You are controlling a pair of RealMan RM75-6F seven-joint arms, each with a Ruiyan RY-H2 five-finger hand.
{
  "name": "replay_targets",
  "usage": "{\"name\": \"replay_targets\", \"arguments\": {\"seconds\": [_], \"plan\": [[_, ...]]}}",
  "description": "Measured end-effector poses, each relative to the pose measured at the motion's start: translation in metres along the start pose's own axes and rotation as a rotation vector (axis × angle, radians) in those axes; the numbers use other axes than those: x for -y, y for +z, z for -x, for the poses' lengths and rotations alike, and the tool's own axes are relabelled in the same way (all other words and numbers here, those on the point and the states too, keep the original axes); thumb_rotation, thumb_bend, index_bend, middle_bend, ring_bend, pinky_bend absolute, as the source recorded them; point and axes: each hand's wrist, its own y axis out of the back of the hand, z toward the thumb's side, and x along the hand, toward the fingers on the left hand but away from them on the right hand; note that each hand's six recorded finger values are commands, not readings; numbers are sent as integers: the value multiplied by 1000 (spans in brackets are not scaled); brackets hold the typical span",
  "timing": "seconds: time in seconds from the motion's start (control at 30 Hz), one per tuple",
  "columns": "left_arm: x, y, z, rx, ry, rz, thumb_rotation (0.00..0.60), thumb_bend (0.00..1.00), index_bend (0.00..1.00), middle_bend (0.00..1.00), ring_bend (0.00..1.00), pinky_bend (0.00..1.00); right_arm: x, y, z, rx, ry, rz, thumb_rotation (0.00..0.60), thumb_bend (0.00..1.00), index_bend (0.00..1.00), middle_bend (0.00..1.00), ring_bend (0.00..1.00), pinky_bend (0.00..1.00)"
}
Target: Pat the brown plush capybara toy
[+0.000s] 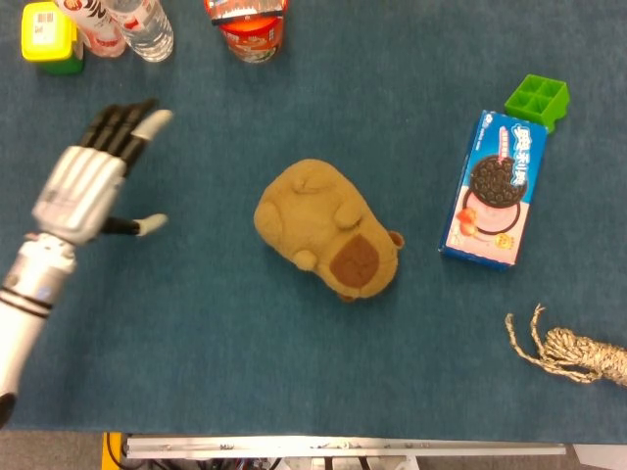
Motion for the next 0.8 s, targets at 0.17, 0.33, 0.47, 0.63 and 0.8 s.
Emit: {"name": "replay_targets", "arguments": {"seconds": [0.17, 0.33, 0.47, 0.63, 0.8], "plan": [[-13, -17, 29, -98, 13, 0, 600, 32, 0, 0, 0, 0, 0, 1, 2, -9, 1, -2, 600, 0, 354, 354, 232, 179], [-22, -25, 51, -152, 46, -13, 600, 35, 26, 0, 0, 0, 2, 3, 3, -16, 6, -4, 600, 0, 354, 354, 232, 180], [-28, -30, 63, -189, 71, -23, 600, 37, 41, 0, 0, 0, 3, 4, 4, -25, 10, -10, 600, 0, 354, 354, 232, 180], [-35, -36, 83, -237, 89, -40, 600, 38, 42, 0, 0, 0, 5, 9, 5, -52, 16, -8, 600, 0, 354, 354, 232, 181], [-37, -39, 103, -278, 92, -46, 600, 38, 45, 0, 0, 0, 6, 18, 6, -99, 8, -18, 600, 0, 354, 354, 231, 181]]}}
